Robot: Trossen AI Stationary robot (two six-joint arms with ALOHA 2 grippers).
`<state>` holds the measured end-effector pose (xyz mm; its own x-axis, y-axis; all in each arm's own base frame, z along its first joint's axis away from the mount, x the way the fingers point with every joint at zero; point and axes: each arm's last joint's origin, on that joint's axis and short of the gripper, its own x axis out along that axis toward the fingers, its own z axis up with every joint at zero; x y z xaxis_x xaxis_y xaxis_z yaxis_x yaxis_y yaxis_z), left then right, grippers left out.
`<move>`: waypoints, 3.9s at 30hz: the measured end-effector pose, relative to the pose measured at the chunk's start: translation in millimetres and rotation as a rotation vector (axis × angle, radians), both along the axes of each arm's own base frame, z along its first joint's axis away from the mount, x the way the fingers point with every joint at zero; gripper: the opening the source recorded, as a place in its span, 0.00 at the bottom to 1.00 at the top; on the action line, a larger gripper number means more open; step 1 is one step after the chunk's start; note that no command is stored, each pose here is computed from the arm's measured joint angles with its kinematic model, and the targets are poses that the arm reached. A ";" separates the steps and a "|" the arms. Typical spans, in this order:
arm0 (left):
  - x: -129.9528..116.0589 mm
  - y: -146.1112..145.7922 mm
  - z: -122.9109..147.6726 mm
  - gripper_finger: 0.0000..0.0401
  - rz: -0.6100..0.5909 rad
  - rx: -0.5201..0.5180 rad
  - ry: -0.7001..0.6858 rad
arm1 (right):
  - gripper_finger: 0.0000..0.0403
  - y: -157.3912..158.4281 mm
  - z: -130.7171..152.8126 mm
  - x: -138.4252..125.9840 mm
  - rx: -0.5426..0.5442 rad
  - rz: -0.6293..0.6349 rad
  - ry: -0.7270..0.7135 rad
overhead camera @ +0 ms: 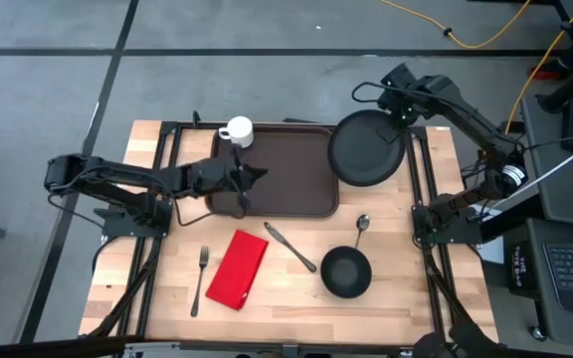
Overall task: Set up tray
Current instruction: Put the black plate on the brown tray below the white mug
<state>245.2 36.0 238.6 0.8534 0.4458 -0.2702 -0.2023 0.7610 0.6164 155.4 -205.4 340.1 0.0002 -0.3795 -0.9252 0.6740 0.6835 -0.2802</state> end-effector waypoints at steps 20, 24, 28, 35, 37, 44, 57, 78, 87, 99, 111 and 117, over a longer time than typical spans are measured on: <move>109.3 -59.3 21.3 0.11 0.039 0.152 0.465 | 0.02 15.3 -2.2 8.2 0.077 -0.102 -0.037; 130.7 -73.1 18.3 0.11 0.032 0.209 0.580 | 0.02 21.2 -2.9 10.1 0.102 -0.144 -0.036; 142.1 -86.3 9.7 0.11 0.036 0.335 0.641 | 0.02 29.3 -4.0 13.7 0.172 -0.168 -0.063; 144.0 -106.3 -3.2 0.14 0.053 0.473 0.689 | 0.02 42.4 -4.2 25.9 0.212 -0.180 -0.106; 143.5 -111.4 -3.6 0.17 0.039 0.480 0.687 | 0.02 46.1 -4.2 29.3 0.212 -0.183 -0.112; 145.0 -131.4 0.2 0.30 -0.026 0.459 0.603 | 0.02 57.4 -4.1 38.8 0.219 -0.178 -0.125; 146.5 -139.6 1.8 0.40 -0.114 0.485 0.597 | 0.02 76.1 -3.5 56.4 0.279 -0.112 -0.201; 147.9 -135.0 0.5 0.39 -0.142 0.430 0.594 | 0.02 96.9 -2.5 72.9 0.302 -0.049 -0.255; 146.8 -128.5 -2.6 0.33 -0.139 0.370 0.615 | 0.02 97.4 -2.2 74.2 0.335 -0.038 -0.279; 146.1 -127.7 -3.7 0.22 -0.153 0.360 0.628 | 0.02 96.9 -1.8 75.4 0.329 -0.031 -0.290; 146.6 -125.1 -4.9 0.02 -0.187 0.341 0.641 | 0.02 96.4 -0.5 79.8 0.305 0.010 -0.323; 147.1 -125.6 -5.1 0.01 -0.214 0.321 0.637 | 0.03 96.6 -0.5 79.7 0.306 0.020 -0.320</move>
<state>392.3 -89.6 233.5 0.6521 0.4277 -0.6259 0.4007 0.5065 0.7635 235.1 -108.9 339.6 0.3094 -0.0856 -0.9471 0.6797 0.7164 0.1573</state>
